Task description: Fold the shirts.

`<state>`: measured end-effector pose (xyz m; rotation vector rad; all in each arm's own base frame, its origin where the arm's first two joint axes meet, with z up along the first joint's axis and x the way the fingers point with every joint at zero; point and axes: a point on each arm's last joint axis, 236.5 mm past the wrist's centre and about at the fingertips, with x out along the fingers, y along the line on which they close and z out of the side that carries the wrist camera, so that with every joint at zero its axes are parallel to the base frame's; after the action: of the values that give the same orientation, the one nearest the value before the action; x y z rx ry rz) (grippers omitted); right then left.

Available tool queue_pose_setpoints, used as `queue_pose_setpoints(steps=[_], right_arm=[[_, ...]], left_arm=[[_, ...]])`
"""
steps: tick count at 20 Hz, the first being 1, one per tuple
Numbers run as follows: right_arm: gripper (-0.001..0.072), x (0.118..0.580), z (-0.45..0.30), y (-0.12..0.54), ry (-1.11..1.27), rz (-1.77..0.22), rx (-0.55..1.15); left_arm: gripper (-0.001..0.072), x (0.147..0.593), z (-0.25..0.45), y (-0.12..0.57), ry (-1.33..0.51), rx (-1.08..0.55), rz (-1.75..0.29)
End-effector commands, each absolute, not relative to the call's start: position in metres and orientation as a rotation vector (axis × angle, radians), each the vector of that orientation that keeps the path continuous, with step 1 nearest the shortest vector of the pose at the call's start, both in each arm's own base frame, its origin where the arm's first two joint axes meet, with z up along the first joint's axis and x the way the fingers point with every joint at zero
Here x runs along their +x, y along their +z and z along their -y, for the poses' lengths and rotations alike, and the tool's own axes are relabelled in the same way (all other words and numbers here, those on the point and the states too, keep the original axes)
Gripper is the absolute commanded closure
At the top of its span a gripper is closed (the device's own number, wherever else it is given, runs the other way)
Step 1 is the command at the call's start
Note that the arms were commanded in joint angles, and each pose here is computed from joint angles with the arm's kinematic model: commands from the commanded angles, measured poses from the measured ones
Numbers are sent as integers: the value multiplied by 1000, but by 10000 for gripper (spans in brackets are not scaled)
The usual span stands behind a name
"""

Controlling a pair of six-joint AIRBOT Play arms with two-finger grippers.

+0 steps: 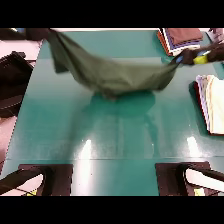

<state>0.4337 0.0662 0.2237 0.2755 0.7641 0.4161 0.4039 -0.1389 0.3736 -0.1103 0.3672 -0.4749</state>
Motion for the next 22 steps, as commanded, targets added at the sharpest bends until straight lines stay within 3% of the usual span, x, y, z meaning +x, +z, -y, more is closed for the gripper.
queue_pose_setpoints(steps=[1, 5, 8, 10, 14, 20, 21, 22], right_arm=[[695, 374, -56, 350, 385, -473, 158], [695, 317, -49, 420, 325, -288, 103], [695, 298, -45, 430, 291, -269, 123], [696, 302, -45, 414, 298, -339, 152], [696, 340, -41, 334, 309, -643, 225], [695, 416, -58, 125, 249, -1125, 214], [694, 426, -62, 103, 251, -1160, 242], [682, 434, -66, 88, 259, -1184, 265]], left_arm=[[686, 315, 122, 498, -471, -70, -43], [686, 245, 107, 561, -455, -56, 165], [686, 243, 95, 571, -404, -41, 213], [686, 271, 96, 543, -388, -24, 105], [686, 369, 113, 428, -402, 6, -294], [684, 502, 134, 186, -393, -44, -895], [646, 511, 133, 151, -373, -57, -973], [339, 515, 131, 125, -358, -60, -1033]])
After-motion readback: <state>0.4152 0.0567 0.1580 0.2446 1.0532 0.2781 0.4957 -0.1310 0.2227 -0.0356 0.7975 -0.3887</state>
